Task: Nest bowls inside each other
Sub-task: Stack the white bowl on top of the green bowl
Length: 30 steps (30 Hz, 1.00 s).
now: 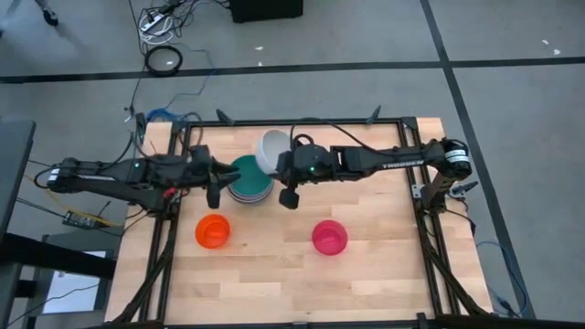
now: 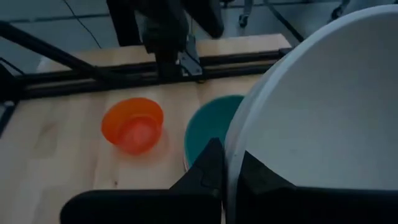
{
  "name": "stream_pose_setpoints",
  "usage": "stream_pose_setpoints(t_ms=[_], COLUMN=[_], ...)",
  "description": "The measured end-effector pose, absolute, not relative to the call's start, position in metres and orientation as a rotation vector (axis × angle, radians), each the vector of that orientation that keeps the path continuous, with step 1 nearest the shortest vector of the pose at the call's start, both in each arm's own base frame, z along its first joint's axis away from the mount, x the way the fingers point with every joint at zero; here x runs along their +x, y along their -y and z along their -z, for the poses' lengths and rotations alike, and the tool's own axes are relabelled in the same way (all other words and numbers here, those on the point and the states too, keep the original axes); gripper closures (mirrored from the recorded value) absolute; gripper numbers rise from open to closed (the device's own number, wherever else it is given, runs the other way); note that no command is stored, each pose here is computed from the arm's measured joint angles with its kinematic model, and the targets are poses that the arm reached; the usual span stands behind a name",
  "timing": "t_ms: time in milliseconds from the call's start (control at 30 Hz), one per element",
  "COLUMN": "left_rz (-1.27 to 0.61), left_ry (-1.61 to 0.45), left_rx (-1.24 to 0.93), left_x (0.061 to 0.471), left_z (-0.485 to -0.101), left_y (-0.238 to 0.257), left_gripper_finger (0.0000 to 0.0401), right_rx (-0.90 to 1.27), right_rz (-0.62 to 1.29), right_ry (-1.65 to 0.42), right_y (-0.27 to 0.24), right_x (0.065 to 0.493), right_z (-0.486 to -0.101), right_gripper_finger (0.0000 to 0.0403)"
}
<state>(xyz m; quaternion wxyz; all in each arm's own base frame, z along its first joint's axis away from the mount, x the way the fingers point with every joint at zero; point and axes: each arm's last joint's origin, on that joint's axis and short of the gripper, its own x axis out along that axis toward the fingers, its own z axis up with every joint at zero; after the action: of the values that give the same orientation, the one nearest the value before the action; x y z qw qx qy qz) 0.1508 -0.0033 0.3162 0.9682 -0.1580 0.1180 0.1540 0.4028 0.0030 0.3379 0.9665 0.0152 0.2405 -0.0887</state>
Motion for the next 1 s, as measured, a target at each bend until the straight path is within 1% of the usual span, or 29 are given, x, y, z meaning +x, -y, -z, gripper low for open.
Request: stream_pose_setpoints(t_ms=[200,267,333,600,733,1000], left_rz=[-0.286,-0.282,-0.279,-0.275,-0.275,-0.275], left_ry=[-0.14,-0.122,-0.1,-0.079,-0.08,-0.083], left_rx=[-0.271,-0.258,-0.255,-0.242,-0.243,-0.244], left_x=[0.143,0.14,0.137,0.13,0.13,0.13], left_z=[-0.345,-0.351,-0.356,-0.36,-0.36,-0.36], left_y=[0.003,0.002,0.002,0.001,0.001,0.001], left_gripper_finger=[0.0269,0.0268,0.0269,0.0268,0.0269,0.0268], right_rx=[0.055,0.066,0.076,0.094,0.102,0.113], right_rz=[0.148,0.141,0.137,0.099,0.074,0.05], right_ry=[-0.444,-0.478,-0.45,-0.472,-0.426,-0.431], right_y=[-0.003,-0.002,-0.001,0.002,0.002,0.001], right_x=[0.418,0.42,0.426,0.44,0.45,0.458], right_z=[-0.326,-0.319,-0.317,-0.295,-0.288,-0.274], right_gripper_finger=[0.0403,0.0403,0.0403,0.0403,0.0403,0.0401])
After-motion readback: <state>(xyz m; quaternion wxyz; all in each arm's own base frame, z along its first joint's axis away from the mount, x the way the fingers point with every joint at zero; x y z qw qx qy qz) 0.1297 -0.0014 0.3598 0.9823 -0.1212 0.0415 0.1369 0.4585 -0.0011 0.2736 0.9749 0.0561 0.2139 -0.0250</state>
